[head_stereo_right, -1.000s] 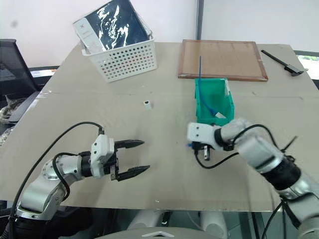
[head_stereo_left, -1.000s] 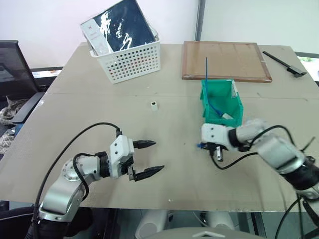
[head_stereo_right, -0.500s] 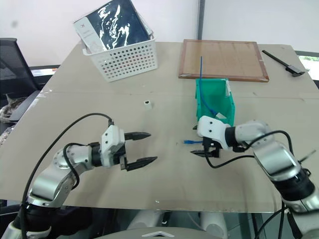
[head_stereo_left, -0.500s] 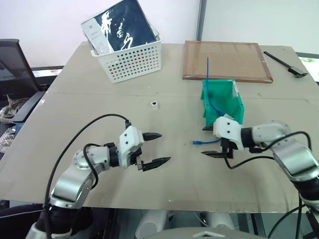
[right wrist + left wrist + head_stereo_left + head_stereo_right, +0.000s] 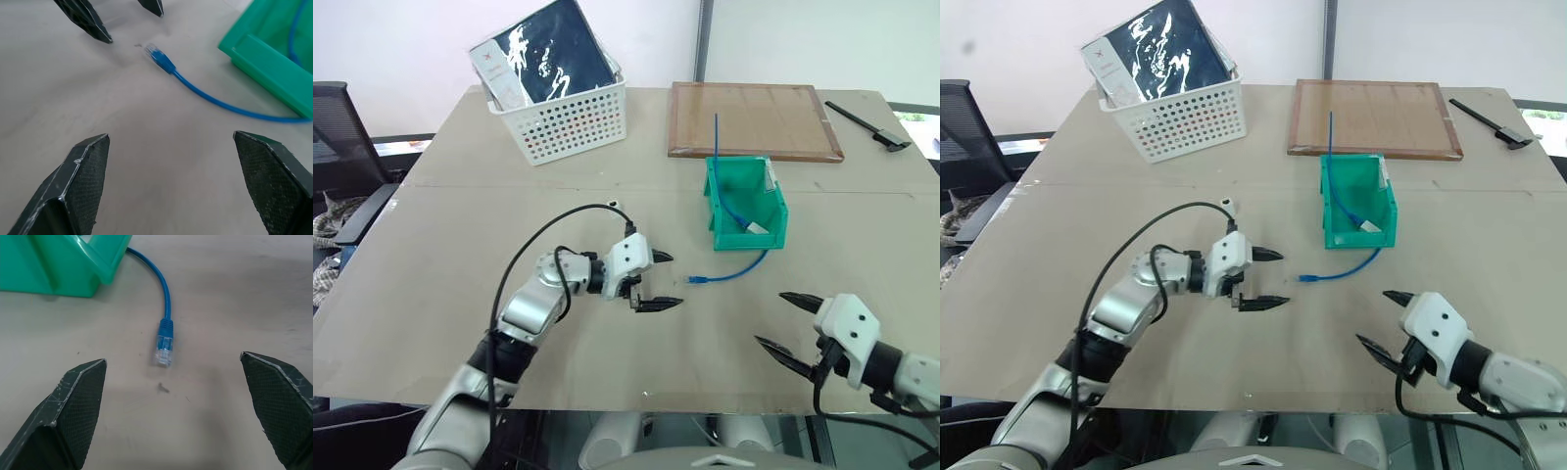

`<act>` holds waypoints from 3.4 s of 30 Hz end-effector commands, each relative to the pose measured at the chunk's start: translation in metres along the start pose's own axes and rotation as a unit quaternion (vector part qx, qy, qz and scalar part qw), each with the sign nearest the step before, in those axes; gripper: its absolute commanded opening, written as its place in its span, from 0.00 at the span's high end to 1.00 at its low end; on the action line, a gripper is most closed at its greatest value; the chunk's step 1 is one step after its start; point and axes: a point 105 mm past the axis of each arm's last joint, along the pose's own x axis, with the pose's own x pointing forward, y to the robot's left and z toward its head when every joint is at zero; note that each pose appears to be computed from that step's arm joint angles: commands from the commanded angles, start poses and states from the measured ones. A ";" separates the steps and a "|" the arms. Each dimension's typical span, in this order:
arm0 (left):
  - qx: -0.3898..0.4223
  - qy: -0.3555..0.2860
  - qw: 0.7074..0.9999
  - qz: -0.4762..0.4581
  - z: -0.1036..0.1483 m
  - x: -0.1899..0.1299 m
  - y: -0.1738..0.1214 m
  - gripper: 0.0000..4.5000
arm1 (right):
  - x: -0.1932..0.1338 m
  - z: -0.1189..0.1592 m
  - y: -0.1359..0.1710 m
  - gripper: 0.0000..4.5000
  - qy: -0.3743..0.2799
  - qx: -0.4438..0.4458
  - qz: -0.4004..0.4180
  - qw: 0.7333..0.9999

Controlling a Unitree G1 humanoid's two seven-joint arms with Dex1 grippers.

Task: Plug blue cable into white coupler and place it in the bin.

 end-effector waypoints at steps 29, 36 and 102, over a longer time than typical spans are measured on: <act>0.102 -0.143 0.977 -0.119 0.045 0.019 -0.020 0.99 | 0.009 0.016 0.033 0.11 -0.101 0.308 -0.102 0.941; 0.141 -0.214 0.965 -0.064 0.073 0.019 -0.009 1.00 | 0.023 0.044 0.028 0.28 -0.177 0.404 -0.103 0.892; -0.047 -0.038 0.946 0.318 -0.014 -0.093 0.098 0.02 | 0.047 0.073 -0.019 1.00 -0.256 0.488 -0.037 0.834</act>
